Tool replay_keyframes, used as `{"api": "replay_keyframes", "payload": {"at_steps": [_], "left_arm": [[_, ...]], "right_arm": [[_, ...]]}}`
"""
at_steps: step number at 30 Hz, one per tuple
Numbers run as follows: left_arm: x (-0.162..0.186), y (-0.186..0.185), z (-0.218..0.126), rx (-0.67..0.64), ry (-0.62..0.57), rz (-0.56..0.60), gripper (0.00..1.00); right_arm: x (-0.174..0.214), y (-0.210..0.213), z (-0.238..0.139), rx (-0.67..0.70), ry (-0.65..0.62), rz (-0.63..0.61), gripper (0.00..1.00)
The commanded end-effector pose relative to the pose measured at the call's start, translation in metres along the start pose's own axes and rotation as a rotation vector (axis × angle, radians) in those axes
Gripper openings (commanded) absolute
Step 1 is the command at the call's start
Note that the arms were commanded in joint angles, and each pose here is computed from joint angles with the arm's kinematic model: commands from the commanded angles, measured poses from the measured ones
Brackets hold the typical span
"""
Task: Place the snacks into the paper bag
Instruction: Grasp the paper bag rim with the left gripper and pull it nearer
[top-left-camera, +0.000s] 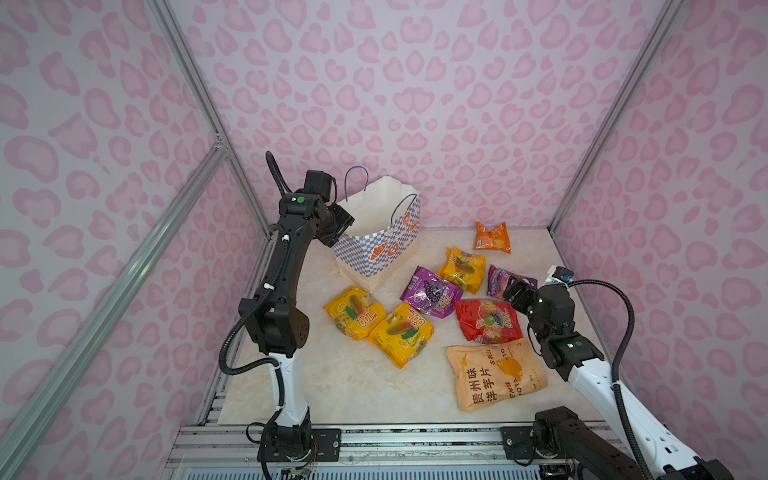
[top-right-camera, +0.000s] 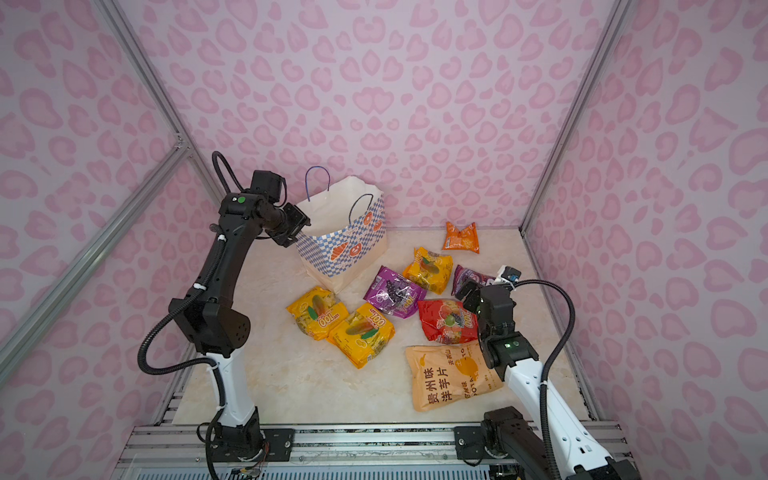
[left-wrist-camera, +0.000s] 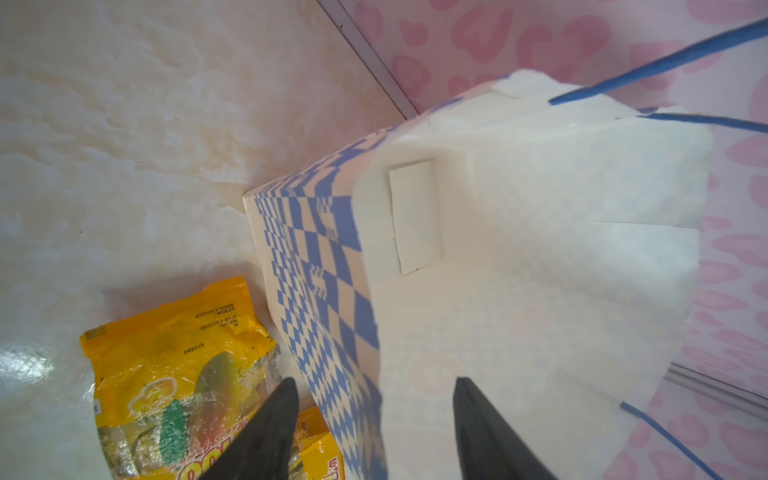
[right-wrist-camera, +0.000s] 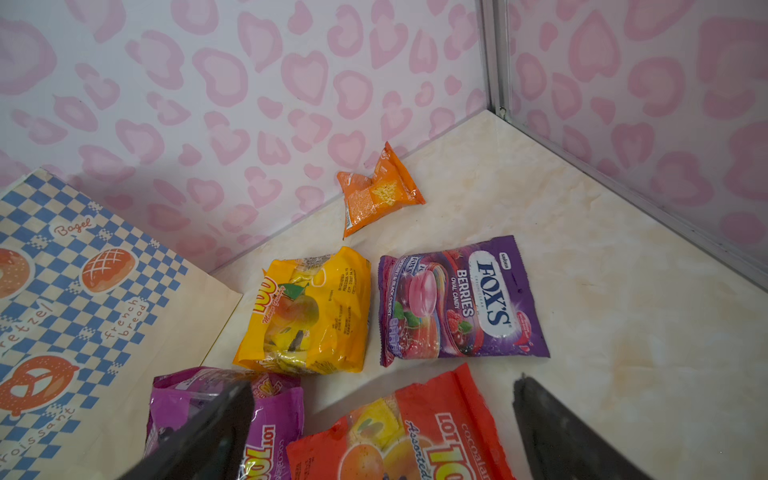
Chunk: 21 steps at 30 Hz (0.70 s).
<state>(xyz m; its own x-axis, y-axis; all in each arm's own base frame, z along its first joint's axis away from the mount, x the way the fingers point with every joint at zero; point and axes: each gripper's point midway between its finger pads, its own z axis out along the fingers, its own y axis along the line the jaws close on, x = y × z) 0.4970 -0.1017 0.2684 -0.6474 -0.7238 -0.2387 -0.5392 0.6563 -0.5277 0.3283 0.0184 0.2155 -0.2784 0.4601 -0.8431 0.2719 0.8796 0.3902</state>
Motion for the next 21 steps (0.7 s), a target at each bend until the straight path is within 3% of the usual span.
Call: {"api": "replay_keyframes", "payload": {"at_steps": [1,4,9,11,17,21], "left_arm": [[-0.001,0.006,0.006,-0.028,0.009,-0.033,0.51],[-0.003,0.007,0.01,-0.027,0.018,-0.055,0.3],[-0.008,0.004,0.004,0.0,0.012,-0.071,0.14],[-0.01,0.006,0.003,0.004,0.017,-0.084,0.03],[-0.029,0.0,-0.013,0.086,0.004,-0.104,0.03],[-0.065,0.017,-0.05,0.102,-0.087,-0.138,0.03]], "right_arm": [[0.008,0.0,-0.002,0.007,0.02,-0.044,1.0],[0.013,0.003,-0.004,-0.003,0.034,-0.058,1.0],[0.022,0.007,-0.009,-0.018,0.04,-0.076,1.0],[0.024,0.009,-0.01,-0.022,0.042,-0.087,1.0],[0.029,0.019,-0.011,-0.048,0.056,-0.123,1.0],[0.033,0.033,-0.013,-0.082,0.077,-0.163,1.0]]}}
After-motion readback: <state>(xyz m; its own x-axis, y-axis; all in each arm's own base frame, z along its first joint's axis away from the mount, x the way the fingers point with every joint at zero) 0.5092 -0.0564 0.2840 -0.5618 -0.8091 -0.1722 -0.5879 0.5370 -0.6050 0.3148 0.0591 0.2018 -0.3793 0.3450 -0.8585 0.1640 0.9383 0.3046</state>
